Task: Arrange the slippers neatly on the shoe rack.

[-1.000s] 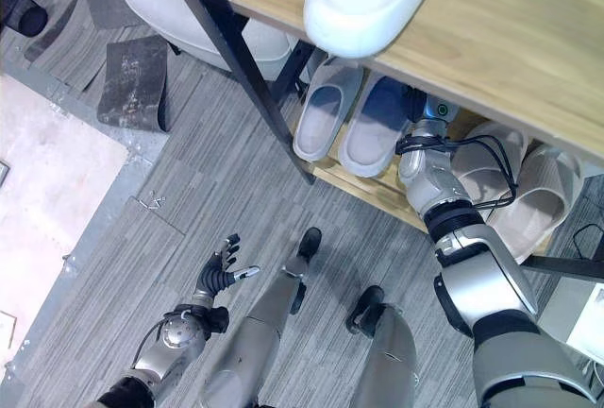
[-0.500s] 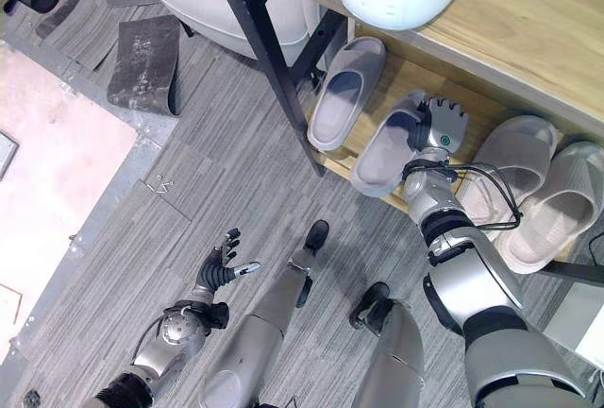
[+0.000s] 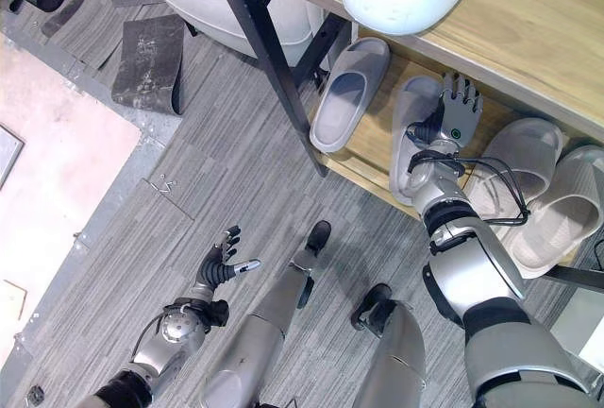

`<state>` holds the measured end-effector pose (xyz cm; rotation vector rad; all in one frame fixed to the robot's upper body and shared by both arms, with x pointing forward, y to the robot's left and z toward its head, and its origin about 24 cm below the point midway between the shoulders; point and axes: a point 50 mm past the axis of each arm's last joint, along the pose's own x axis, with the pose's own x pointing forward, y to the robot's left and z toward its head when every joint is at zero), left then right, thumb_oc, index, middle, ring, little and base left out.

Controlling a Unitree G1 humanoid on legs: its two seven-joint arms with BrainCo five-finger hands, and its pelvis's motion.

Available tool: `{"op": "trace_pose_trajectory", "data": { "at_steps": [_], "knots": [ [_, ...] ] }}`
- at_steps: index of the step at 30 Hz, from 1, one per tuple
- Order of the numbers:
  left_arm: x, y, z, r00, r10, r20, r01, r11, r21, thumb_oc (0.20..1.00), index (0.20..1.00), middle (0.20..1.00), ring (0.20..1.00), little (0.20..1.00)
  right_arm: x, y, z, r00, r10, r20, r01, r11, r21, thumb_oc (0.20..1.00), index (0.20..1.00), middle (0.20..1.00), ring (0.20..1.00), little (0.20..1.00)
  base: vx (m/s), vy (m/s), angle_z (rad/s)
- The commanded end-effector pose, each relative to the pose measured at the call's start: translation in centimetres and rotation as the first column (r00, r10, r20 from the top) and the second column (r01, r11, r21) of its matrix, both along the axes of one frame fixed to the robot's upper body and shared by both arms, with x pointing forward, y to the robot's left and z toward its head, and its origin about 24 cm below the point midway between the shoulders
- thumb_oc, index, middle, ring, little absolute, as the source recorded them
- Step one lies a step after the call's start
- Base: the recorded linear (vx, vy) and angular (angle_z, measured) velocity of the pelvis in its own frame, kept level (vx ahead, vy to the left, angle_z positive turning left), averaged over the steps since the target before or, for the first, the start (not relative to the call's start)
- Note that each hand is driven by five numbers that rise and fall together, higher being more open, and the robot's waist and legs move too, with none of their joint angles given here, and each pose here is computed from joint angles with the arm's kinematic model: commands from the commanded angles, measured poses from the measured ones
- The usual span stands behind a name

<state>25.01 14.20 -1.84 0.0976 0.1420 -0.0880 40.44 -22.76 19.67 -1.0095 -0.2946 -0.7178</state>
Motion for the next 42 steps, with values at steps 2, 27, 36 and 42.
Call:
{"op": "trace_pose_trajectory", "data": {
  "at_steps": [2,27,36,42],
  "knots": [
    [0.8,-0.7,1.1,0.998,0.035,0.056,-0.031,0.997,-0.066,1.0,1.0,1.0,1.0,1.0,-0.7,3.2,6.2,0.926,0.165,0.34,-0.204,0.976,0.082,1.0,1.0,1.0,1.0,1.0,0.0,0.0,0.0],
    [1.0,-0.6,0.9,1.0,0.02,0.021,-0.019,0.999,-0.027,1.0,1.0,1.0,1.0,1.0,0.3,5.8,-4.7,0.949,0.13,0.288,-0.311,0.238,0.92,1.0,1.0,1.0,1.0,1.0,0.0,0.001,-0.04],
    [1.2,-0.5,0.4,1.0,-0.003,-0.017,0.003,1.0,-0.024,1.0,1.0,1.0,1.0,1.0,1.2,9.4,-4.1,0.917,0.221,0.332,-0.333,-0.032,0.942,1.0,1.0,1.0,1.0,1.0,0.01,-0.024,-0.03],
    [1.0,-0.4,0.2,0.999,-0.021,-0.028,0.021,1.0,-0.009,1.0,1.0,1.0,1.0,1.0,1.9,6.7,-1.1,0.901,0.131,0.412,-0.404,-0.085,0.911,1.0,1.0,1.0,1.0,1.0,0.0,-0.012,0.0]
  ]
}}
